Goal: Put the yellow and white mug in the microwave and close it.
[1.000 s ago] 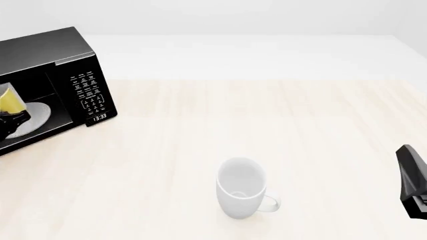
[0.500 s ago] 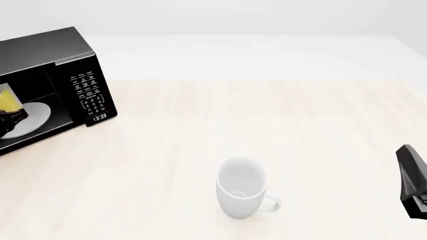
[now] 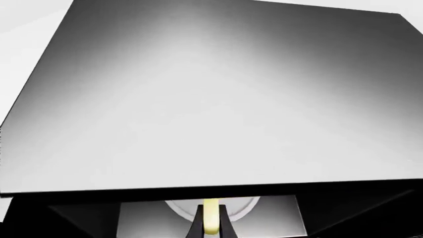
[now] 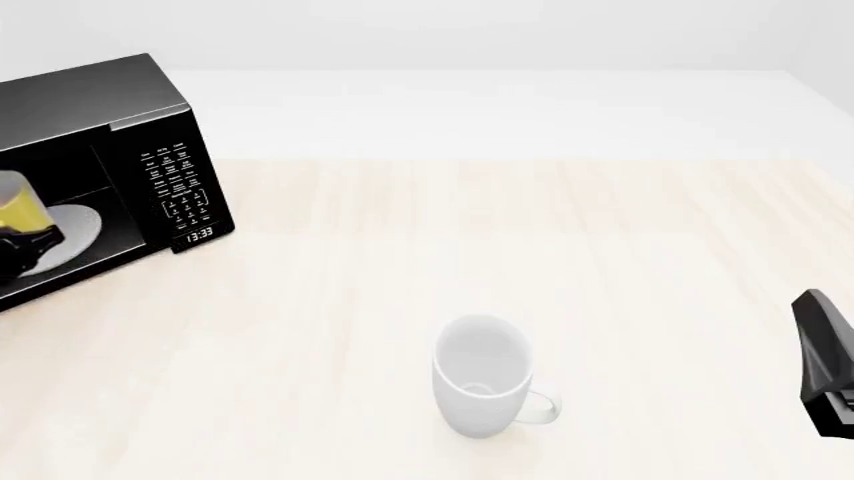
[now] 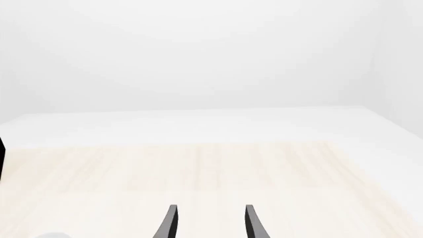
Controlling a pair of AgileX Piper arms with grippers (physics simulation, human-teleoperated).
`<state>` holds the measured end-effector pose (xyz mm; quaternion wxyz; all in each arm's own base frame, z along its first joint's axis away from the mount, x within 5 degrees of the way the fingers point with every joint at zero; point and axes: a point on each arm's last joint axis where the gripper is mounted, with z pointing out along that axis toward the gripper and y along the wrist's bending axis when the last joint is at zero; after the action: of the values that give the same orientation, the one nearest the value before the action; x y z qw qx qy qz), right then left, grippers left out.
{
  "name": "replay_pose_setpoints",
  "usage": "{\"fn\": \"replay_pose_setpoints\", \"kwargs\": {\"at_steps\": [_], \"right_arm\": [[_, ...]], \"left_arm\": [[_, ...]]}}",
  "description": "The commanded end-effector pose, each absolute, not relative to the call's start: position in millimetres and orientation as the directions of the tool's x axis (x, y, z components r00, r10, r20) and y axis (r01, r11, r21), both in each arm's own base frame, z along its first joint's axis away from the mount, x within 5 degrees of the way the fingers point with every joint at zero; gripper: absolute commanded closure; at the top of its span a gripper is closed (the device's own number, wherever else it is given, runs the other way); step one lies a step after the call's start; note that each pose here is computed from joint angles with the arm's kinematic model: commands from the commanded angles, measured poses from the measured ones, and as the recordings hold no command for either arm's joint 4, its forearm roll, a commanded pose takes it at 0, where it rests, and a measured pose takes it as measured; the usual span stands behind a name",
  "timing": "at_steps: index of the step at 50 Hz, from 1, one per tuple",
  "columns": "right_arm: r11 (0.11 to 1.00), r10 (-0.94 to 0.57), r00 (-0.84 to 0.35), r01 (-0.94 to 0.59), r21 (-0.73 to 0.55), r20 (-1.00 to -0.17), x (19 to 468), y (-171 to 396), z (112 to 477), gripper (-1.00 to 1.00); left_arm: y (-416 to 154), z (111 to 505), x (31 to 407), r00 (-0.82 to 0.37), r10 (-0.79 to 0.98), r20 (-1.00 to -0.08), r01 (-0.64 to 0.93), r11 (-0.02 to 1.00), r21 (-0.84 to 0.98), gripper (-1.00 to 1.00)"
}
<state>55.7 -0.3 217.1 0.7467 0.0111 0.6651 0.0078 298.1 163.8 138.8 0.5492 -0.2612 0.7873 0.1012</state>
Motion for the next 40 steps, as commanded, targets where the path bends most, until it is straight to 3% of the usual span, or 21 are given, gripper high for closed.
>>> {"fn": "replay_pose_setpoints", "kwargs": {"at_steps": [1,27,28,40], "right_arm": [[1.0,0.026,0.115,0.003,0.027,-0.993,55.7,-0.4,217.1,-1.0],[1.0,0.026,0.115,0.003,0.027,-0.993,55.7,-0.4,217.0,-1.0],[1.0,0.027,0.115,0.003,0.027,-0.993,55.7,-0.4,217.1,-1.0],[1.0,0.027,0.115,0.003,0.027,-0.993,55.7,-0.4,217.1,-1.0]], "left_arm": [[166.0,133.3,302.4,-0.275,-0.303,-0.913,-0.522,0.844,-0.123,1.0],[170.5,123.1,307.5,-0.302,-0.317,-0.899,-0.529,0.84,-0.119,1.0],[171.2,122.7,307.4,-0.304,-0.318,-0.898,-0.531,0.839,-0.118,-1.0],[175.5,124.4,302.5,-0.3,-0.307,-0.903,-0.54,0.835,-0.104,-1.0]]}}
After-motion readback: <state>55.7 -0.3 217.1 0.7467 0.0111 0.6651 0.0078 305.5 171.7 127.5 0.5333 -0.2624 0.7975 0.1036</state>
